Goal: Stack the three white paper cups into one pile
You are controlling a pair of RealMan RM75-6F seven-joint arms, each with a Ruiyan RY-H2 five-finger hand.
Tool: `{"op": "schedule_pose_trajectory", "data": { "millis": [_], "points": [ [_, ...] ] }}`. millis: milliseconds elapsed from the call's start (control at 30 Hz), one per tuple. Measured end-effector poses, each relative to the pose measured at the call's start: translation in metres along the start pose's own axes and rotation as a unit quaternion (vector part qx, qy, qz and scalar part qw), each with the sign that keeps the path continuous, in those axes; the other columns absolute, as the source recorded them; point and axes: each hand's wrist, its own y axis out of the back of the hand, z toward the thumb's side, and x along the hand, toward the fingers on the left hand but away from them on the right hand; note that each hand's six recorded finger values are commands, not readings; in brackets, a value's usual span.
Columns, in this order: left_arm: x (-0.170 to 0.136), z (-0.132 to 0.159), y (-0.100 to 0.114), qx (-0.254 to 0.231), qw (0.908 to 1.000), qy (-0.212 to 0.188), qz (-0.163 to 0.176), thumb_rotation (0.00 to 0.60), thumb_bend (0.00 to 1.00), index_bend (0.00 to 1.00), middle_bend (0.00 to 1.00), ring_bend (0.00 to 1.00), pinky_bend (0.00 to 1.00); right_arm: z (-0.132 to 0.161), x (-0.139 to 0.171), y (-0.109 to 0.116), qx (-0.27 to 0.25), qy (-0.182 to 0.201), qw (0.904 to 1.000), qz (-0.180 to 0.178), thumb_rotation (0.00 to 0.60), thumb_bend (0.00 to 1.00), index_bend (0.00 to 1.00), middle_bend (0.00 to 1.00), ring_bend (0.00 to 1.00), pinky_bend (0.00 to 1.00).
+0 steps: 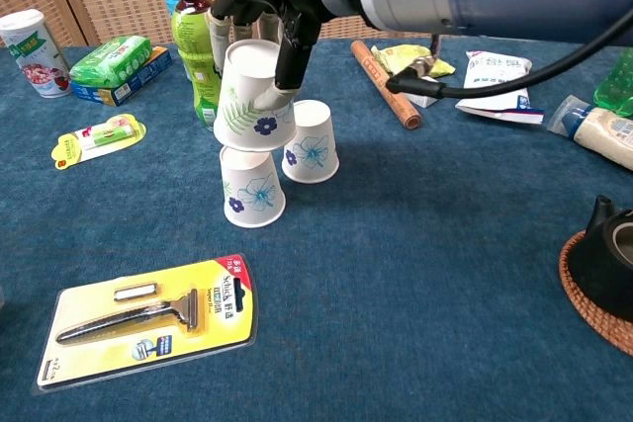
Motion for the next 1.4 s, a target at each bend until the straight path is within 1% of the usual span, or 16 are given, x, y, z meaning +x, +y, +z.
{"op": "schedule_pose_trajectory", "data": {
  "millis": [300,500,733,1300,1333,1400],
  "points": [
    [0.001,-0.001,0.000,-0.003,1.0000,0.002,-0.002,0.600,0.37,0.04,0.00,0.00,0.15,0.006,-0.010,-0.006,0.003,-0.013,0.9999,0.009,0.600,0.31,0.32,0.41,0.39,0.30],
    [0.000,-0.002,0.002,-0.005,1.0000,0.000,0.001,0.600,0.37,0.04,0.00,0.00,0.15,0.015,-0.014,-0.012,0.020,-0.011,0.9996,0.015,0.600,0.31,0.32,0.41,0.39,0.30],
    [-0.001,-0.002,0.003,-0.006,1.0000,-0.002,0.000,0.600,0.37,0.04,0.00,0.00,0.15,0.021,-0.017,-0.015,0.027,-0.009,0.9994,0.018,0.600,0.31,0.32,0.41,0.39,0.30],
    [-0.002,-0.004,0.004,-0.007,1.0000,0.000,0.001,0.600,0.37,0.04,0.00,0.00,0.15,0.017,-0.026,-0.026,0.035,-0.026,0.9986,0.029,0.600,0.31,0.32,0.41,0.39,0.30],
    [-0.002,-0.004,0.004,-0.007,1.0000,0.000,0.001,0.600,0.37,0.04,0.00,0.00,0.15,0.017,-0.026,-0.027,0.037,-0.027,0.9985,0.029,0.600,0.31,0.31,0.40,0.39,0.30],
    [-0.002,-0.005,0.004,-0.007,1.0000,0.001,0.001,0.600,0.37,0.04,0.00,0.00,0.15,0.016,-0.026,-0.028,0.039,-0.030,0.9983,0.031,0.600,0.32,0.27,0.39,0.39,0.30]
  ]
}}
